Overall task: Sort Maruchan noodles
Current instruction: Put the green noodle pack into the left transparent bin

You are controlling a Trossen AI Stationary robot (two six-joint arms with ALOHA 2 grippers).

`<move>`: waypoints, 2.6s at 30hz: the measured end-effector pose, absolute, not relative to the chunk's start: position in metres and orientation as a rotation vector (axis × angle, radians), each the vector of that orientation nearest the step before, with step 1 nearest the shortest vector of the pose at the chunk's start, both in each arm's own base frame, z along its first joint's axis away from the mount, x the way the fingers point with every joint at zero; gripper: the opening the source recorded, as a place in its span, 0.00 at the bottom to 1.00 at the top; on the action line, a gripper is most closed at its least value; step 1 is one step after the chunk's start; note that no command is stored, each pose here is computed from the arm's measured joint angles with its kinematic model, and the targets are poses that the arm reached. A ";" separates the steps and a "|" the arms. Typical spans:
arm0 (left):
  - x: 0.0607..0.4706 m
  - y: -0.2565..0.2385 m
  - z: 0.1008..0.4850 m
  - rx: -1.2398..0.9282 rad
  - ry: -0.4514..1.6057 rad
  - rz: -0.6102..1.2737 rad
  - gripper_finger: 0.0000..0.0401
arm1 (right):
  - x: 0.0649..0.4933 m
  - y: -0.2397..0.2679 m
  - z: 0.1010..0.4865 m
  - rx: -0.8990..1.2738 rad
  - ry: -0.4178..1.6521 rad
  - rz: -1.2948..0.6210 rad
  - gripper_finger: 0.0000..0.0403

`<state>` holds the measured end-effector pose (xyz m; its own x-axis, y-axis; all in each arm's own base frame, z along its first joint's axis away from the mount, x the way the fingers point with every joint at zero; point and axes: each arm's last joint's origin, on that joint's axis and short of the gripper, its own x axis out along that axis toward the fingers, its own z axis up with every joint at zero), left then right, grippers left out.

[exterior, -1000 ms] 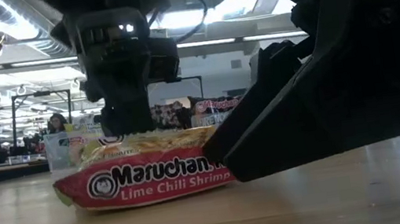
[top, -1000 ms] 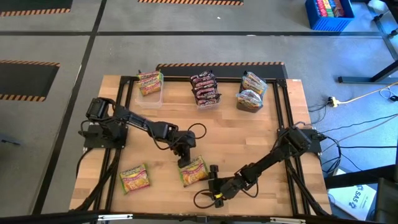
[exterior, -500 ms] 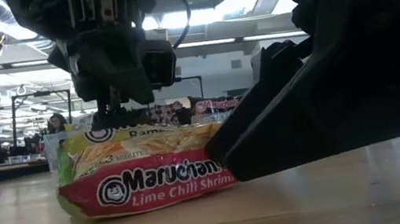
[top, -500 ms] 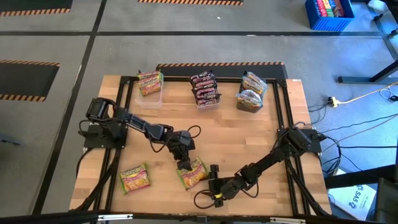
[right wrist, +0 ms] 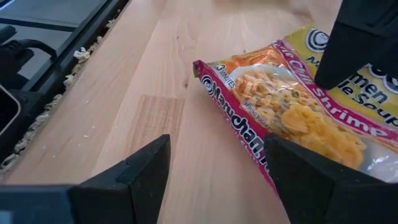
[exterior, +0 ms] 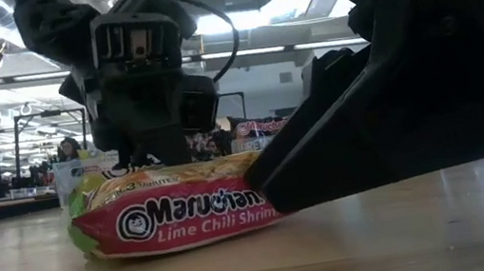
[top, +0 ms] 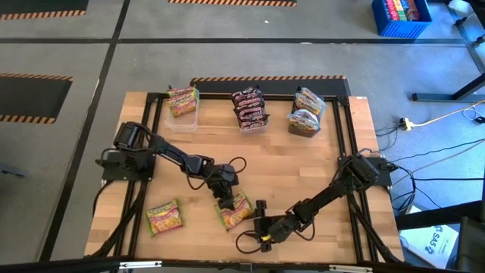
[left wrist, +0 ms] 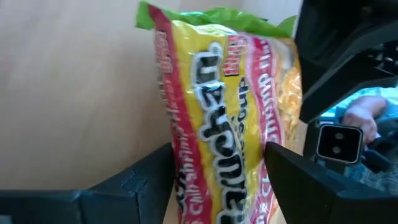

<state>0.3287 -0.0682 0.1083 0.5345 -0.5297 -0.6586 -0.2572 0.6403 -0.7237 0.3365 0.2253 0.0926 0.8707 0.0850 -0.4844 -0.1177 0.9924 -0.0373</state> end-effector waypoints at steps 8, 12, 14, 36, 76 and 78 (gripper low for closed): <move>0.332 -0.078 0.112 -0.898 0.966 -0.273 0.48 | 0.336 0.226 0.093 -0.066 0.502 0.108 0.63; 0.333 -0.079 0.114 -0.891 0.955 -0.290 0.39 | 0.336 0.226 0.093 -0.067 0.502 0.109 0.63; 0.333 -0.080 0.115 -0.893 0.953 -0.308 0.35 | 0.336 0.226 0.093 -0.066 0.502 0.109 0.63; 0.319 -0.051 0.154 -0.524 0.867 -0.385 0.32 | 0.303 0.186 0.189 -0.370 0.661 -0.053 0.63; 0.193 0.205 0.253 0.103 1.639 0.499 0.32 | 0.286 0.092 0.123 0.122 0.520 -0.056 0.63; 0.194 0.210 0.246 0.078 1.624 0.447 0.32 | 0.286 0.091 0.122 0.118 0.520 -0.062 0.63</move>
<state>0.1944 0.2100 0.2464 -0.1123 0.3131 -0.9430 -0.2135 0.9193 0.3307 0.2863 0.0915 0.1220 0.8661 -0.0289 -0.4990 0.0890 0.9913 0.0969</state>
